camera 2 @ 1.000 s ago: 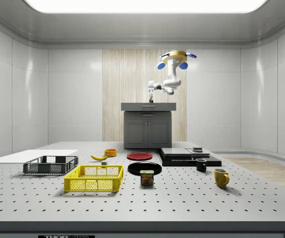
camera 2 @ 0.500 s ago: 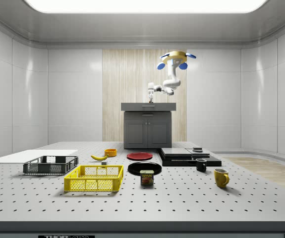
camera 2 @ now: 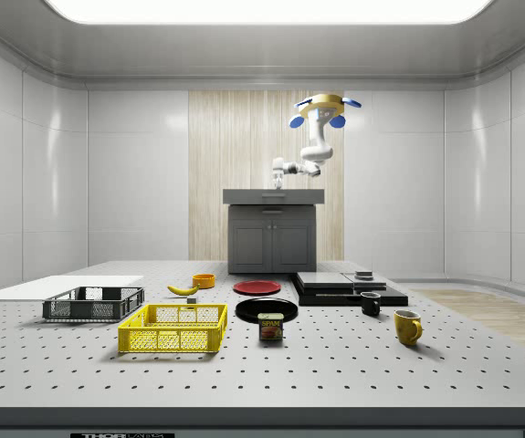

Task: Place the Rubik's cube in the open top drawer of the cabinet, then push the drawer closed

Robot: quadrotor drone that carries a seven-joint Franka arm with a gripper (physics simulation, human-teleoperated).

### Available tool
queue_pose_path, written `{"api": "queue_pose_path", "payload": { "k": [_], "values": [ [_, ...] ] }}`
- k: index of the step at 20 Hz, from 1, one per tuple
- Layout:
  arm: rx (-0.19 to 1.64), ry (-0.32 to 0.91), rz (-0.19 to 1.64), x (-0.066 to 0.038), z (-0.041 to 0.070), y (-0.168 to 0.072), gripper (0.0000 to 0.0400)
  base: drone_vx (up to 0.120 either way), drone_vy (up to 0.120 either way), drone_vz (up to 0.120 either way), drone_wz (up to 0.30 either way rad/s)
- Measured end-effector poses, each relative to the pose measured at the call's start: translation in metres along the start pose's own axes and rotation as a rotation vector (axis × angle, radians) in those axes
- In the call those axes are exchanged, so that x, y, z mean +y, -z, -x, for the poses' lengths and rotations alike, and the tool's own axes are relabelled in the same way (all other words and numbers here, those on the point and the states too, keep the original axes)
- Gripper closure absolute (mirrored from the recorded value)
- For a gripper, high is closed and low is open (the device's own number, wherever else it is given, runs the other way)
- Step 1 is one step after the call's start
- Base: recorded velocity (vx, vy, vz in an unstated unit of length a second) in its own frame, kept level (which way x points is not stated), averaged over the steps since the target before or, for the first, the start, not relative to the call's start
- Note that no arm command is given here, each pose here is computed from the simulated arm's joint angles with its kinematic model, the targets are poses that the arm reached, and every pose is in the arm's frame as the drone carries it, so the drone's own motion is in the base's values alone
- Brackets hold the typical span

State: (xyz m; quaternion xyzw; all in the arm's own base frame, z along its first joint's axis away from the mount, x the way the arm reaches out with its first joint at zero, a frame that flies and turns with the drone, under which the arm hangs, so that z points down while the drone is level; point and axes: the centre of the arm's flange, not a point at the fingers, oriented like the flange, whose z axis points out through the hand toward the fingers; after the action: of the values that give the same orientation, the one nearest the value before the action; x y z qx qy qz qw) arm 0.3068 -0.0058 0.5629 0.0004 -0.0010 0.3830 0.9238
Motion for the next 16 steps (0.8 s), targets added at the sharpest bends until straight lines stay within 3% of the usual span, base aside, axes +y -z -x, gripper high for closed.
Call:
{"api": "queue_pose_path", "payload": {
  "k": [6,11,16],
  "values": [
    [0.000,0.000,0.000,0.000,0.000,-0.016,0.0075,0.000,0.000,0.000,0.000],
    [0.000,0.000,0.000,0.000,0.000,-0.018,0.0023,0.000,0.000,0.000,0.000],
    [0.000,0.000,0.000,0.000,0.000,-0.006,0.0007,-0.024,0.016,0.112,0.000]
  ]
}}
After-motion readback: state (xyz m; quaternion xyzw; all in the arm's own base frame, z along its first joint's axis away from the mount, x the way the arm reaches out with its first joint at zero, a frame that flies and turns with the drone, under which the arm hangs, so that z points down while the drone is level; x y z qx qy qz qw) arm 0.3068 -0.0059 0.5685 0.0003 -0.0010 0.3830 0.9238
